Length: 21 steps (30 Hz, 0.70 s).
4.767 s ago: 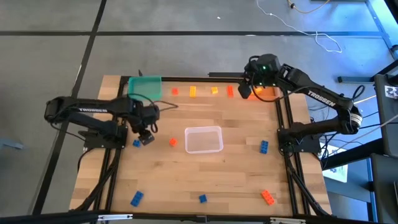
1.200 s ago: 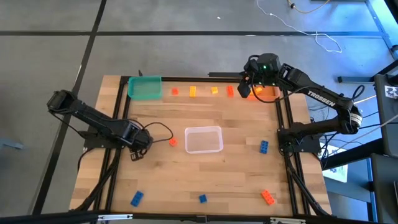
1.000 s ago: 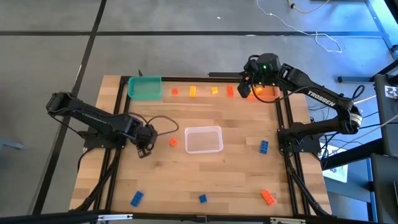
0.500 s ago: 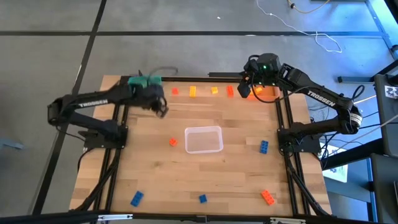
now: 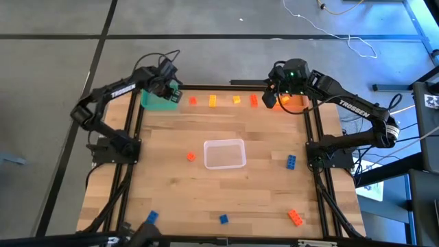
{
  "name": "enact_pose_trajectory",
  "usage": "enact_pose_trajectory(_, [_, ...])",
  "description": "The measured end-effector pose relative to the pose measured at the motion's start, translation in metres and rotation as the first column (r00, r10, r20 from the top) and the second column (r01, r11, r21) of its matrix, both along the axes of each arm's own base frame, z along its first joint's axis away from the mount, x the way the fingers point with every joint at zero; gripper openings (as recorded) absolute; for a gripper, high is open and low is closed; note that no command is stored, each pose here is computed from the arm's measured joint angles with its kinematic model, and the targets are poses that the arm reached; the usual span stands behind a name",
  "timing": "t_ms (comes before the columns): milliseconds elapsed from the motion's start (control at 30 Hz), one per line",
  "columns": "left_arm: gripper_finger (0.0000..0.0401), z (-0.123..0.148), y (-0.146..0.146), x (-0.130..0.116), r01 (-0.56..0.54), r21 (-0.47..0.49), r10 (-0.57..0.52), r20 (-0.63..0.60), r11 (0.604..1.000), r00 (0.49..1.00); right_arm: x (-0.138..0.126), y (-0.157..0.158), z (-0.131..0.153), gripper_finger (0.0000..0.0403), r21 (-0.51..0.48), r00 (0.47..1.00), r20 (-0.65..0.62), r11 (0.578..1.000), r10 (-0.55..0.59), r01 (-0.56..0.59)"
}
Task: Sort & place blocks by color
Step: Put the top left blue game piece into the blue bin, then put the bottom left blue game piece into the blue bin
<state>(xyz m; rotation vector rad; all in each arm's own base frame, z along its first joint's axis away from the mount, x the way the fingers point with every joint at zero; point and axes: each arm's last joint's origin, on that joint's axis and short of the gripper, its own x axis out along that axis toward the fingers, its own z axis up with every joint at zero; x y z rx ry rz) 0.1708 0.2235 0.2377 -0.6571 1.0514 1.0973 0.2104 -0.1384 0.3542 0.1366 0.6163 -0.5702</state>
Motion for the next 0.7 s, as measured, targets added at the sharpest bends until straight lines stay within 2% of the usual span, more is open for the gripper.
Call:
enact_pose_trajectory(267, [0.0086, -0.031, 0.027, -0.003, -0.048, -0.053, 0.046, -0.029, 0.997, 0.999, 0.000, 0.000, 0.000, 0.0173, 0.000, 1.000, 0.000, 1.000, 0.000, 0.000])
enact_pose_trajectory(467, [0.0153, -0.035, 0.033, -0.005, -0.066, -0.047, 0.065, -0.032, 0.997, 0.997, 0.000, 0.000, 0.000, 0.0173, 0.000, 1.000, 0.000, 1.000, 0.000, 0.000])
enact_pose_trajectory(700, [0.0164, -0.032, 0.032, -0.006, -0.051, -0.047, 0.051, -0.018, 0.998, 0.999, 0.000, 0.000, 0.000, 0.0173, 0.000, 1.000, 0.000, 1.000, 0.001, -0.001])
